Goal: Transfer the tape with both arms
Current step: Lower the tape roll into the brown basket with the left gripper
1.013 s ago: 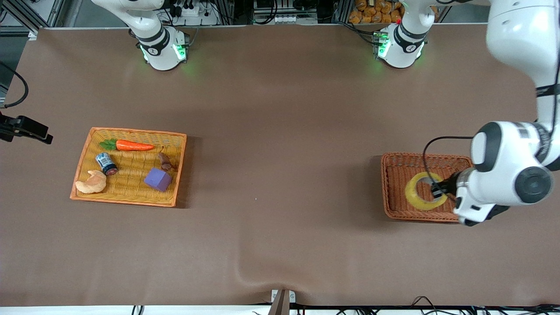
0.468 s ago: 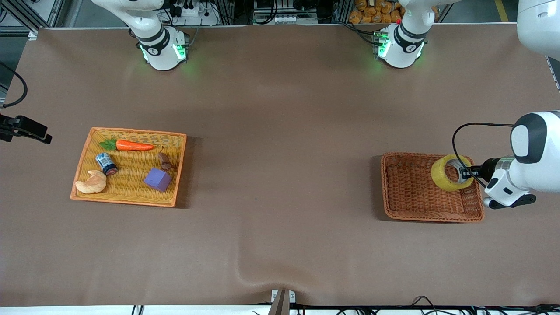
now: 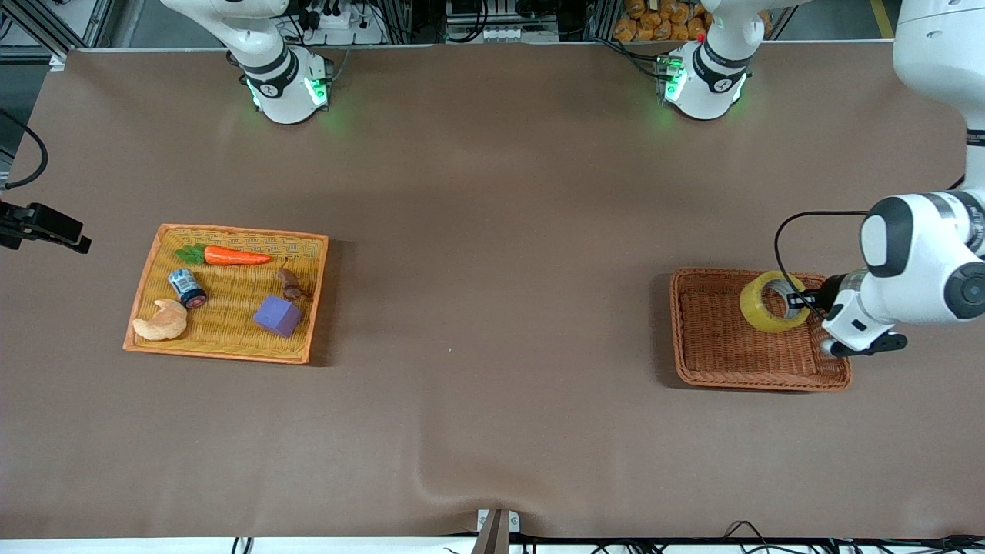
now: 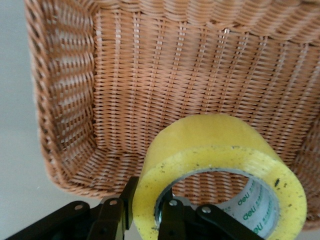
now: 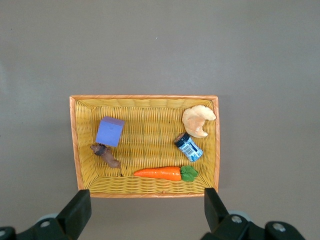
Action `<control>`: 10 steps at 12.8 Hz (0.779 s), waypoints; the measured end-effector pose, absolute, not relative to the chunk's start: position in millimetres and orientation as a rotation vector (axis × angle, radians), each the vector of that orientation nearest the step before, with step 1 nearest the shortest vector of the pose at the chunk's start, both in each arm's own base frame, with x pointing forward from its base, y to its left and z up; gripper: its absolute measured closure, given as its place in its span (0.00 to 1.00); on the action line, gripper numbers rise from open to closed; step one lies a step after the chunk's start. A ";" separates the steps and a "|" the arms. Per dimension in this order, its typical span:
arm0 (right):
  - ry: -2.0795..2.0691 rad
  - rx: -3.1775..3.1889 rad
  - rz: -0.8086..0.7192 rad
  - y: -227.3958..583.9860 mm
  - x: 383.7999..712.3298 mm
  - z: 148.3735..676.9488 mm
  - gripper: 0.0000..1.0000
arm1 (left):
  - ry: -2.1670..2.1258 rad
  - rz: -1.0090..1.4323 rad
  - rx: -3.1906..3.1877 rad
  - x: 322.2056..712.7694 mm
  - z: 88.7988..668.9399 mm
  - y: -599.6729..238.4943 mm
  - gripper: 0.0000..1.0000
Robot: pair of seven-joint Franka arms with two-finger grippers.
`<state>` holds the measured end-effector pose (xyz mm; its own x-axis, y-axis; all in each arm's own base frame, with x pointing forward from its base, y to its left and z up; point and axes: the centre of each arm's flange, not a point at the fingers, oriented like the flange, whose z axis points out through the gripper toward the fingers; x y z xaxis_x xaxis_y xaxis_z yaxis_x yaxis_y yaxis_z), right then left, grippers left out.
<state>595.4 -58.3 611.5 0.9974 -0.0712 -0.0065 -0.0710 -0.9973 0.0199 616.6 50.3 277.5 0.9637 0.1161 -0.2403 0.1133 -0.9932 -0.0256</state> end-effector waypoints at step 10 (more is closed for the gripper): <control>-0.113 3.120 -0.011 -59.0 595.3 611.6 0.00 | -0.183 0.339 -3.106 608.0 274.4 51.5 0.15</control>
